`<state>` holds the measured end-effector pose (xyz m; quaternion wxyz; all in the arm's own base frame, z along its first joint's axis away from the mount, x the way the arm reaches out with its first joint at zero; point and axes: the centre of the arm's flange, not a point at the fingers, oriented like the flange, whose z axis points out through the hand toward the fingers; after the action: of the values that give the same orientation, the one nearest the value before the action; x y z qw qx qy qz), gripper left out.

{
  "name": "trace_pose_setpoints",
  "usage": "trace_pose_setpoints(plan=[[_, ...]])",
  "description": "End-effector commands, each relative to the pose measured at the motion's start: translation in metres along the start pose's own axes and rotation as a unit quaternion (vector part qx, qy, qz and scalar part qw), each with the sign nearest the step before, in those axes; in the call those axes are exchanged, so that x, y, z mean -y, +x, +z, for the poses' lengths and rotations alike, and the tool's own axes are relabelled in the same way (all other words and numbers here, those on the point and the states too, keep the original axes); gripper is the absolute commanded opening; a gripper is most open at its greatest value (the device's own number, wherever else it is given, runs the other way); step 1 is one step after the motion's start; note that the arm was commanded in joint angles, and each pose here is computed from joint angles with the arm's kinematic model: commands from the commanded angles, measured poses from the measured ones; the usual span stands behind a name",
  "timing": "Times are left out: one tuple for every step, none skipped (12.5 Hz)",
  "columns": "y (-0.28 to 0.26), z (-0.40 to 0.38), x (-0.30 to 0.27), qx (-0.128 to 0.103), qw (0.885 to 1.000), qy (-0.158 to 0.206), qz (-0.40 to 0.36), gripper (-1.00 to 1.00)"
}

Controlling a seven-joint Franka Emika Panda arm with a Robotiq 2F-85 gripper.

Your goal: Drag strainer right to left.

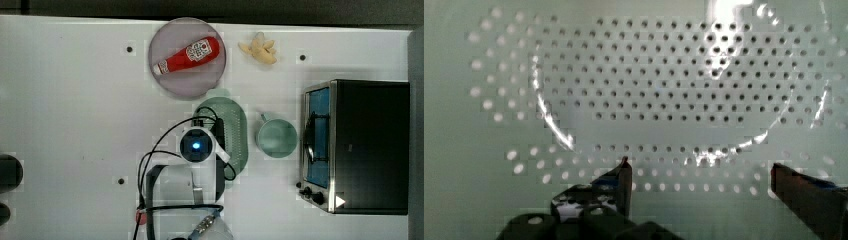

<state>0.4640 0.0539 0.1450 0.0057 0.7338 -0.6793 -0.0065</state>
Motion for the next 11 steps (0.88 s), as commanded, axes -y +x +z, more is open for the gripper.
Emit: trace_pose_setpoints(plan=[[-0.058, -0.011, 0.000, 0.007, 1.000, 0.016, 0.020, 1.00], [-0.072, -0.011, -0.002, 0.010, 0.999, 0.016, 0.027, 1.00], [-0.085, -0.011, -0.005, 0.012, 0.999, 0.015, 0.032, 1.00], [-0.097, -0.012, -0.008, 0.014, 0.999, 0.014, 0.032, 1.00], [-0.107, -0.012, -0.010, 0.016, 0.999, 0.014, 0.026, 1.00], [-0.117, -0.012, -0.011, 0.017, 1.000, 0.014, 0.019, 1.00], [-0.125, -0.012, -0.011, 0.018, 1.000, 0.014, 0.010, 1.00], [-0.133, -0.012, -0.011, 0.018, 1.000, 0.012, 0.003, 1.00], [-0.140, -0.011, -0.011, 0.018, 1.000, 0.009, -0.003, 1.00], [-0.147, -0.011, -0.009, 0.017, 1.000, 0.004, -0.008, 1.00], [-0.153, -0.010, -0.007, 0.016, 1.000, 0.000, -0.010, 1.00]])
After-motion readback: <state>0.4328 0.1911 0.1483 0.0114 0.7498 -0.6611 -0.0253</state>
